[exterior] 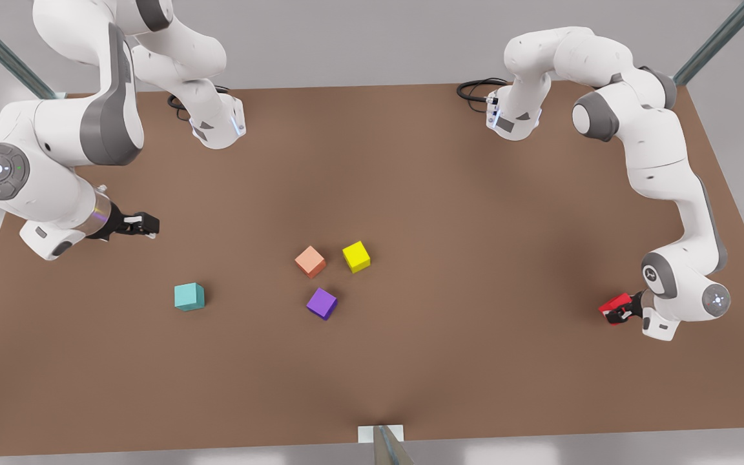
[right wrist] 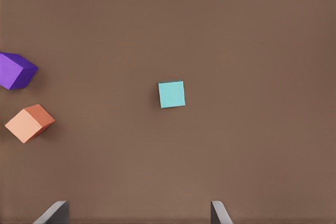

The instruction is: Pick up red wooden cube and pass to hand red wooden cube and place in blue wooden cube

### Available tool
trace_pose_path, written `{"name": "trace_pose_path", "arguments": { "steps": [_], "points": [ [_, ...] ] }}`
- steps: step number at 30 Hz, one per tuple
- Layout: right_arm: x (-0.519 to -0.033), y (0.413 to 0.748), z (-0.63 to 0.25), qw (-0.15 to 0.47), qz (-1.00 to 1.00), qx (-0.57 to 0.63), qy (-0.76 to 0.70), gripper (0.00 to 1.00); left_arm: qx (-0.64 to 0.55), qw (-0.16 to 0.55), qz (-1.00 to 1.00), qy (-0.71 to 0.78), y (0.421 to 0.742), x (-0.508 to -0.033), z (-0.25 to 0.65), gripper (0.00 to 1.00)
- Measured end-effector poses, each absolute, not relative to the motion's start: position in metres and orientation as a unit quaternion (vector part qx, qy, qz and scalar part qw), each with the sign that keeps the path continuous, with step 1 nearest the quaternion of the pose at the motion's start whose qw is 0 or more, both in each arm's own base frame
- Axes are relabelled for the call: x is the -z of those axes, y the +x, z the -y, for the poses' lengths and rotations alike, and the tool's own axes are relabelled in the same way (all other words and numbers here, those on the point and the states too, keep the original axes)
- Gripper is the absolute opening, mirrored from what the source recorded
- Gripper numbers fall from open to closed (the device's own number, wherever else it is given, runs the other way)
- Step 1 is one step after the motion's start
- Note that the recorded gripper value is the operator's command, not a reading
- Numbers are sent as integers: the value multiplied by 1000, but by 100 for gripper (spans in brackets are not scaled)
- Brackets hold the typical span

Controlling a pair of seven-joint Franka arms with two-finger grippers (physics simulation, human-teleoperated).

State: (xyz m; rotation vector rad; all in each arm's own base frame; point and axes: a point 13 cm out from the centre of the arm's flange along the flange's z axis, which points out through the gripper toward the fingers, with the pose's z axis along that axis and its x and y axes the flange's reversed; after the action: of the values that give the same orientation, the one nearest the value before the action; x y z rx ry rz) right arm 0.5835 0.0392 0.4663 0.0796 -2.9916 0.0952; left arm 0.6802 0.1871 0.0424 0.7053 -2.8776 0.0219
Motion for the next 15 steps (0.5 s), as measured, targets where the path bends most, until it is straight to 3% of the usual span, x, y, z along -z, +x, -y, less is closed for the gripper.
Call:
{"name": "trace_pose_path", "arguments": {
  "steps": [3, 4, 6, 9, 11, 13, 15],
  "points": [
    [-466, 583, -40, 74, 996, -30, 27, 100, -7, 87, 967, 238, 681, -37, -187, 94],
    [-466, 583, -40, 75, 996, -30, 26, 100, -6, 87, 967, 238, 681, -36, -187, 87],
    [-465, 582, -39, 76, 996, -29, 26, 100, -6, 84, 967, 238, 683, -36, -187, 57],
    [-465, 582, -36, 77, 996, -28, 22, 100, -10, 76, 969, 236, 691, -47, -178, 51],
    [-464, 582, -36, 77, 996, -27, 22, 100, -50, 64, 972, 221, 713, -82, -133, 52],
    [-463, 583, -37, 78, 996, -26, 22, 100, -143, 78, 967, 197, 727, -116, -35, 52],
    [-449, 600, -52, 81, 996, -11, 35, 100, -258, 120, 950, 127, 720, -162, 119, 52]
  ]
}}
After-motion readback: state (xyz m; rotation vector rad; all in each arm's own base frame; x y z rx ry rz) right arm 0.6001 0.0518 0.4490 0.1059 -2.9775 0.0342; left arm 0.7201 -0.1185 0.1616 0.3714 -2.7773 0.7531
